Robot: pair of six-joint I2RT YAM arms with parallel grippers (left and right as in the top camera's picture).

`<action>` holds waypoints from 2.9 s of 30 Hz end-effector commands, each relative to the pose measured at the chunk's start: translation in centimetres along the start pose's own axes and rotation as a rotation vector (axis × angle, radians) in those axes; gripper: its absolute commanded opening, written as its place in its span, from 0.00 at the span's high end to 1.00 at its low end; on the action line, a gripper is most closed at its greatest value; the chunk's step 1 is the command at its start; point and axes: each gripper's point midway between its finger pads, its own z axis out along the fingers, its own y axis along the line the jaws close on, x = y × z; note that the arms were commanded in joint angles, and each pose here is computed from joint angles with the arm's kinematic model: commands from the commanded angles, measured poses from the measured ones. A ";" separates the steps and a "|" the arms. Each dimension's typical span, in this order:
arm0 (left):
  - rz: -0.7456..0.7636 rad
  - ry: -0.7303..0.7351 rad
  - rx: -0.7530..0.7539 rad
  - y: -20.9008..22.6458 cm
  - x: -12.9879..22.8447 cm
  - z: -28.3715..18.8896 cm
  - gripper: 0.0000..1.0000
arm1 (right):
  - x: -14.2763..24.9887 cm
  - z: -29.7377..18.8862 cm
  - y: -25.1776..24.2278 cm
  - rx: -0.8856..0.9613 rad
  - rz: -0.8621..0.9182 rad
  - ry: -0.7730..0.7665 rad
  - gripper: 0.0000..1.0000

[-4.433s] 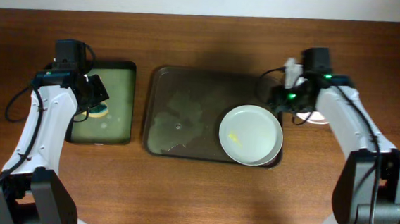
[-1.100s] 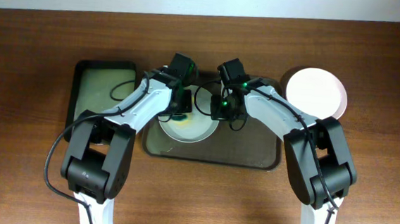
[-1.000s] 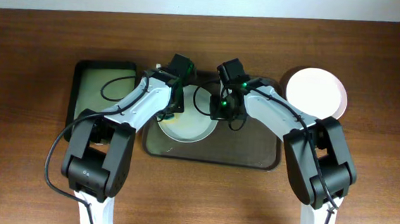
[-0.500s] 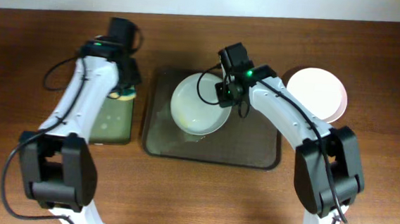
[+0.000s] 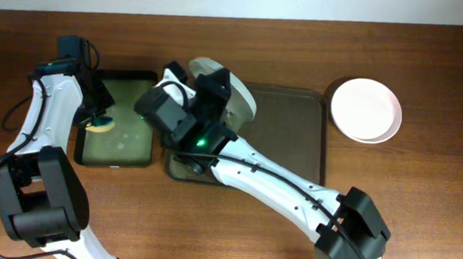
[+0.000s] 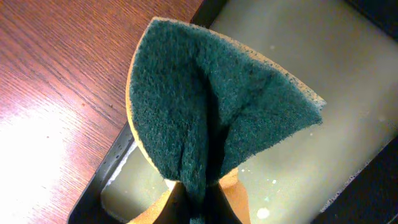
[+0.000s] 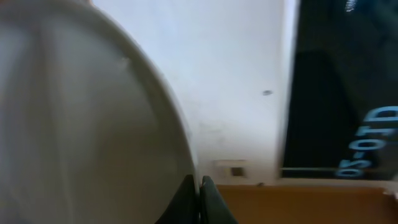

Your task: Clean dirty plates on tray and stack at the side

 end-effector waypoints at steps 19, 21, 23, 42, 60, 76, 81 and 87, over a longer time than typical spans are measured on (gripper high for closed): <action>0.131 -0.039 0.275 -4.5 0.3 -1.1 0.10 | 1.7 0.8 -3.9 0.089 0.076 0.079 0.96; 0.129 -0.081 0.291 -4.5 -0.4 -3.6 0.06 | 2.7 2.2 -4.4 0.100 0.135 0.112 0.96; 0.128 -0.132 0.310 -4.3 -0.9 -5.8 0.00 | 3.3 3.4 -4.4 0.093 0.258 0.117 0.96; 0.127 -0.136 0.311 -4.3 -0.9 -6.1 0.00 | 9.7 6.6 -8.1 -0.126 0.843 0.157 0.96; 0.127 -0.137 0.311 -4.3 -0.9 -6.1 0.01 | 43.3 20.6 7.3 -0.618 1.712 0.891 0.95; 0.128 -0.137 0.311 -4.3 -0.9 -6.1 0.01 | 32.9 7.9 2.5 -0.963 1.474 0.627 0.47; 0.128 -0.137 0.311 -4.3 -0.9 -6.1 0.01 | 27.2 -0.3 0.6 -1.066 1.333 0.424 0.02; 0.127 -0.137 0.311 -4.3 -0.9 -6.1 0.01 | 26.2 -3.0 0.5 -1.114 1.281 0.394 0.02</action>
